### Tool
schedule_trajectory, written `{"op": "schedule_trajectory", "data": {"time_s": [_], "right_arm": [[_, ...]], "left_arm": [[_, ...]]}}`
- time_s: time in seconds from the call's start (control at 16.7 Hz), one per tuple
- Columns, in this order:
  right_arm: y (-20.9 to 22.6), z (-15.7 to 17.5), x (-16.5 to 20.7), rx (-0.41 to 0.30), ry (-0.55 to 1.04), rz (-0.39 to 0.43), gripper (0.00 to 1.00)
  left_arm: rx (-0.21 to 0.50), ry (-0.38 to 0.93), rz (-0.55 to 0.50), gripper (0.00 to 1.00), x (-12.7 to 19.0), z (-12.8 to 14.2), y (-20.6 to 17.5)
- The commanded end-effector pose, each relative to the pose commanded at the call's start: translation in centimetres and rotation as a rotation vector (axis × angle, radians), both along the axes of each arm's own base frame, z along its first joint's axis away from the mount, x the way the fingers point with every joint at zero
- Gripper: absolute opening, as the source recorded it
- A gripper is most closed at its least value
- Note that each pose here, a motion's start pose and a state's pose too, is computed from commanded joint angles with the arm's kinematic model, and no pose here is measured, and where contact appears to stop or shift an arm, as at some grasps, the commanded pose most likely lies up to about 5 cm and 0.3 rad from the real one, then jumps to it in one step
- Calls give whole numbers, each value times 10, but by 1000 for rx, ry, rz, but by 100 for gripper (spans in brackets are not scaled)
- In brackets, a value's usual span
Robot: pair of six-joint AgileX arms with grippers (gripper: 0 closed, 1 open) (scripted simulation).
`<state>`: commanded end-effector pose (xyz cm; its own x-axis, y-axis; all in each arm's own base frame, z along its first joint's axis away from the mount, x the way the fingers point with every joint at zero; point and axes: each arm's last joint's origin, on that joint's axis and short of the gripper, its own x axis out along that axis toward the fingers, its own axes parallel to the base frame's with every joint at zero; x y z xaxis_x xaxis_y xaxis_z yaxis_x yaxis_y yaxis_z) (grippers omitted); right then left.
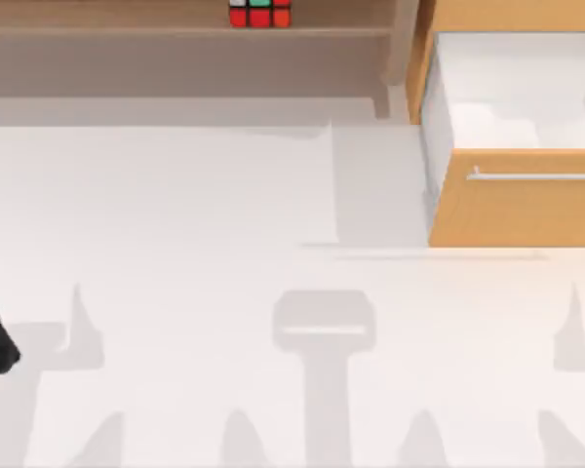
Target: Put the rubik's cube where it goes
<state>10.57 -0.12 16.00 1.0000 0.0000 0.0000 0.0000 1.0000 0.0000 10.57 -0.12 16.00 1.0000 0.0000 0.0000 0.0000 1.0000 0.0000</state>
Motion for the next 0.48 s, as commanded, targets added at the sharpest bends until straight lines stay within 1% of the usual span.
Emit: {"op": "schedule_trajectory", "data": {"time_s": [0.12,0.24,0.36,0.48], "right_arm": [[0,0,0,0,0,0,100],[1,9,0,0,-13,-4,100],[3,29,2,2,-39,-11,100],[7,58,7,7,-68,-20,100]], "left_arm": [[0,0,0,100,0,0,0],[0,0,0,100,0,0,0],[0,0,0,100,0,0,0],[0,0,0,100,0,0,0]]}}
